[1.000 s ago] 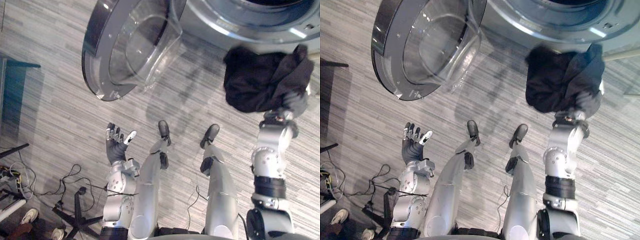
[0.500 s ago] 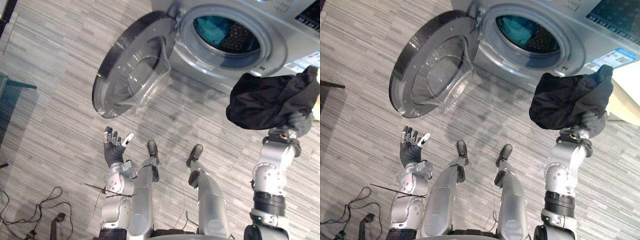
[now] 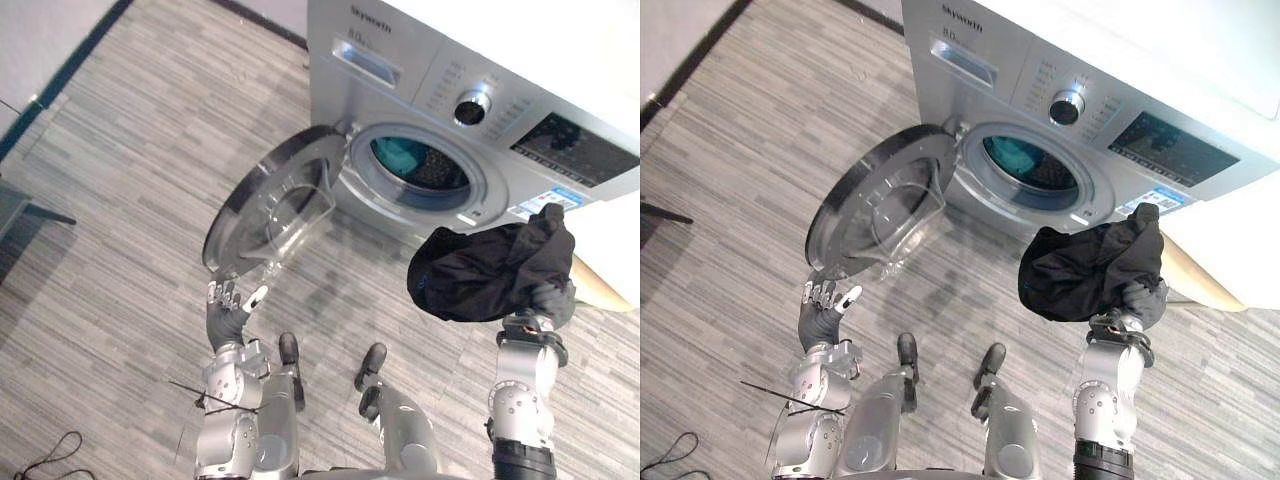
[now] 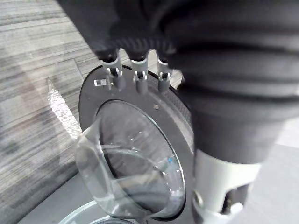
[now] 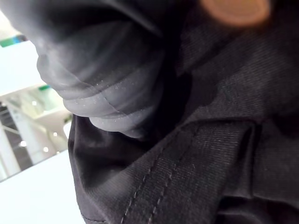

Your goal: Pick up the laundry basket with both hands and put the clothes into the washing machine.

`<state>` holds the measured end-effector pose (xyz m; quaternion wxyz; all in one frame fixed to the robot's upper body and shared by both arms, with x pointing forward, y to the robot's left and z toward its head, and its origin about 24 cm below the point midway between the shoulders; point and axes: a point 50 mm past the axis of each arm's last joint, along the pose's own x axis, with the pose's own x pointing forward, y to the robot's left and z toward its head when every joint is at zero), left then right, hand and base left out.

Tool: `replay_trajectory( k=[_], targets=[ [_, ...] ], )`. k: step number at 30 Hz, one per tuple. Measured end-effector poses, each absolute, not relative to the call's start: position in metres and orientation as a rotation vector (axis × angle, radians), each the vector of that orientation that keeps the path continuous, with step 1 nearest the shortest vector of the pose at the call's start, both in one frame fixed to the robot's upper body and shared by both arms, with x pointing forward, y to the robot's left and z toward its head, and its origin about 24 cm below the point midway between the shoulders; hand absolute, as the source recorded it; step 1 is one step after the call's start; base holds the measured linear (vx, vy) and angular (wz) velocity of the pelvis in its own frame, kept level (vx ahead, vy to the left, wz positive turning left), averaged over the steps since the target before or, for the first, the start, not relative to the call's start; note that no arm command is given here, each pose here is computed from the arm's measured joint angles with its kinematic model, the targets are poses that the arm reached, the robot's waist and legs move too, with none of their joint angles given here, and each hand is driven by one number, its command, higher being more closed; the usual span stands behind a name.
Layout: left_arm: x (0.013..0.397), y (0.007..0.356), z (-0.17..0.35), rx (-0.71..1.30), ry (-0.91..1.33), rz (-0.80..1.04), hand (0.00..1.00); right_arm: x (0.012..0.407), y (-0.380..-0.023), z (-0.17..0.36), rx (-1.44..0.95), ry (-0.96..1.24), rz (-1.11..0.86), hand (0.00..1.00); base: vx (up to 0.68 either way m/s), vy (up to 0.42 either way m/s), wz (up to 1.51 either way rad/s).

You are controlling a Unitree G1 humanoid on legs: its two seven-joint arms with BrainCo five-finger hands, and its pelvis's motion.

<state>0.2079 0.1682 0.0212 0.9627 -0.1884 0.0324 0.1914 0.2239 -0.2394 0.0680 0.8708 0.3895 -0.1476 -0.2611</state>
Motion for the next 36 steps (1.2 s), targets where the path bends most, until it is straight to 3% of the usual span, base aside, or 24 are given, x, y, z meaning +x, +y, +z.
replay_trajectory(
  k=[7, 20, 25, 31, 36],
  targets=[
    [0.206, 0.166, 0.020, -0.315, 0.068, 0.325, 0.00, 0.218, -0.234, 0.058, 0.788, -0.255, -0.523, 1.00, 0.02, 0.023, -0.01],
    [0.207, 0.167, 0.014, -0.076, 0.093, 0.026, 0.00, 0.232, -0.181, 0.055, 0.652, -0.110, -0.055, 1.00, 0.01, 0.019, -0.14],
    [0.204, 0.148, -0.011, 0.002, 0.209, -0.185, 0.00, 0.233, -0.147, 0.053, 0.647, -0.051, 0.152, 1.00, 0.00, 0.022, -0.14],
    [0.217, 0.114, -0.023, 0.178, 0.283, -0.632, 0.00, 0.225, -0.091, 0.051, 0.582, 0.072, 0.517, 1.00, -0.01, 0.021, -0.20],
    [0.230, 0.096, -0.026, 0.266, 0.295, -0.759, 0.00, 0.225, -0.063, 0.060, 0.549, 0.087, 0.681, 1.00, -0.03, 0.007, -0.14]
  ],
)
